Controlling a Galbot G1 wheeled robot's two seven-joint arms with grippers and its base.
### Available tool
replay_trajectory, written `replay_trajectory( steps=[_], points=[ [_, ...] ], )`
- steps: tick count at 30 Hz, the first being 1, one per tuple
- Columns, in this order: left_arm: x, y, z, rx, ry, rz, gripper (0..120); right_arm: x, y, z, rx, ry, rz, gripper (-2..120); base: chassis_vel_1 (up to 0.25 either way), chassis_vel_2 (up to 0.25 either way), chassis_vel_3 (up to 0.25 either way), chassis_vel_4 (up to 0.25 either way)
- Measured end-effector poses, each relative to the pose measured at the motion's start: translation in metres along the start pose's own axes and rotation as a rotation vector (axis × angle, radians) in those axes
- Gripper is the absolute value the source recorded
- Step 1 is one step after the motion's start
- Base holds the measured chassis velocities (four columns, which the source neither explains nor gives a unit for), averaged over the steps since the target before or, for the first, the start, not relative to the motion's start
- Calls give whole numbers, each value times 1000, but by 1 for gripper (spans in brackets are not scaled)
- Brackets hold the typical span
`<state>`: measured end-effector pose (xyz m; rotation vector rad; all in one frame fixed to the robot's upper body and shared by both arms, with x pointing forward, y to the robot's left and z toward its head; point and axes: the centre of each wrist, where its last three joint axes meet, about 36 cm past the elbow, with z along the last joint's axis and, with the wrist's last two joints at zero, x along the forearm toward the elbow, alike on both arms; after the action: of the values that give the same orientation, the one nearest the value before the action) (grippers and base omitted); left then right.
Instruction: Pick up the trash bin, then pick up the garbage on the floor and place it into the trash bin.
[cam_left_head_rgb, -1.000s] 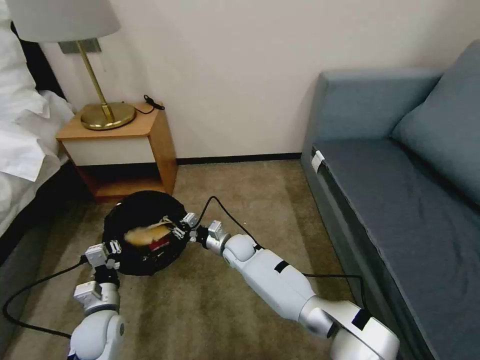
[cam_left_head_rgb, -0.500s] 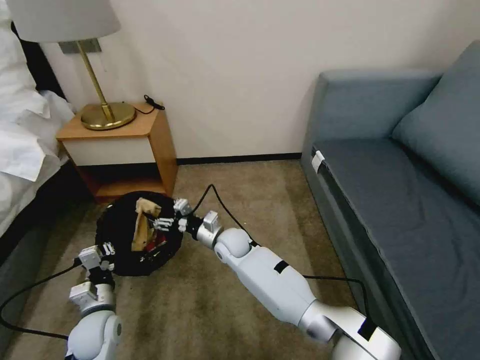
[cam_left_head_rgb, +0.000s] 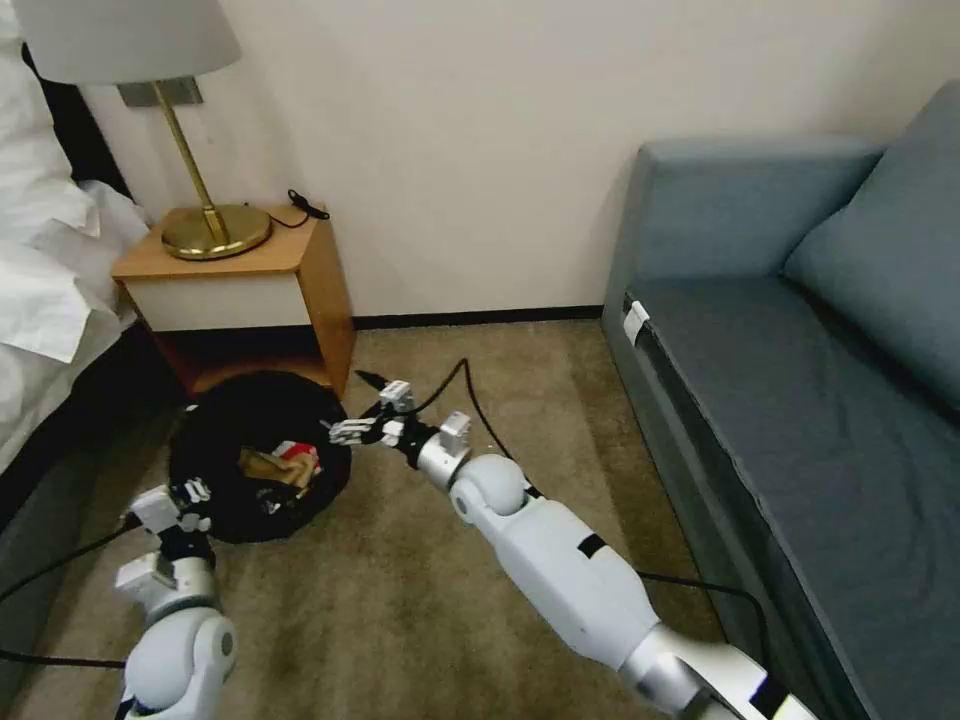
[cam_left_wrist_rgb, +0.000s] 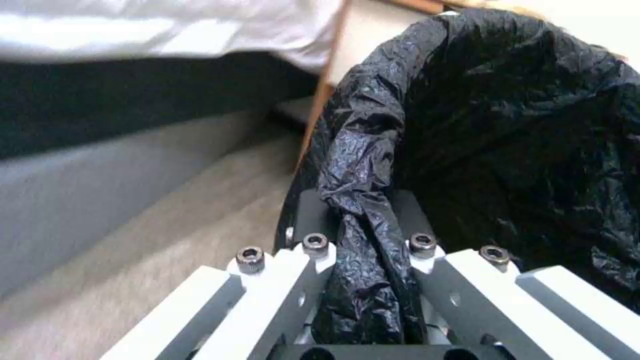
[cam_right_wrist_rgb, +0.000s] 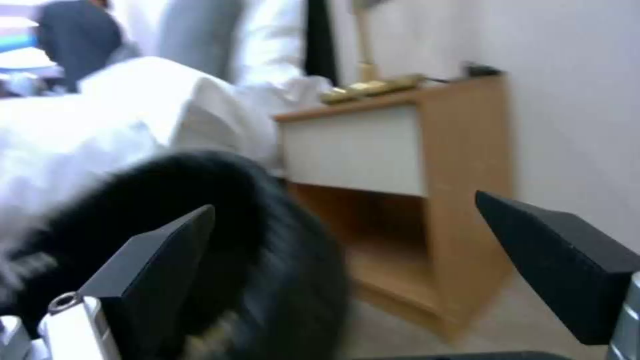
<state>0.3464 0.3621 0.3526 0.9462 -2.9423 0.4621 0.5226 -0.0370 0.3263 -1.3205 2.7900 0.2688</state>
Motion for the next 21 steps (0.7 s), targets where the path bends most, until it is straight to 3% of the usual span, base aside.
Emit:
replay_trajectory(
  steps=[4, 5, 8, 10, 11, 14, 21],
  points=[
    [-7, -14, -16, 158, 106, -95, 6, 46, -36, 9, 41, 43, 66, 100, 0, 0, 0, 0],
    [-7, -14, -16, 158, 106, -95, 6, 46, -36, 9, 41, 43, 66, 100, 0, 0, 0, 0],
    [-7, -29, -28, 294, 217, -141, 6, 75, -52, 12, 54, 63, 101, 100, 0, 0, 0, 0],
    [-7, -31, -29, 306, 232, -146, 6, 79, -53, 12, 55, 64, 106, 100, 0, 0, 0, 0],
    [-7, -35, -30, 331, 272, -165, 6, 86, -56, 13, 56, 66, 117, 100, 0, 0, 0, 0],
    [-10, -36, -20, 300, 351, -200, 6, 101, -57, 16, 47, 61, 150, 100, 0, 0, 0, 0],
    [-18, -34, -10, 241, 401, -233, 6, 119, -54, 24, 43, 58, 183, 100, 0, 0, 0, 0]
  ],
)
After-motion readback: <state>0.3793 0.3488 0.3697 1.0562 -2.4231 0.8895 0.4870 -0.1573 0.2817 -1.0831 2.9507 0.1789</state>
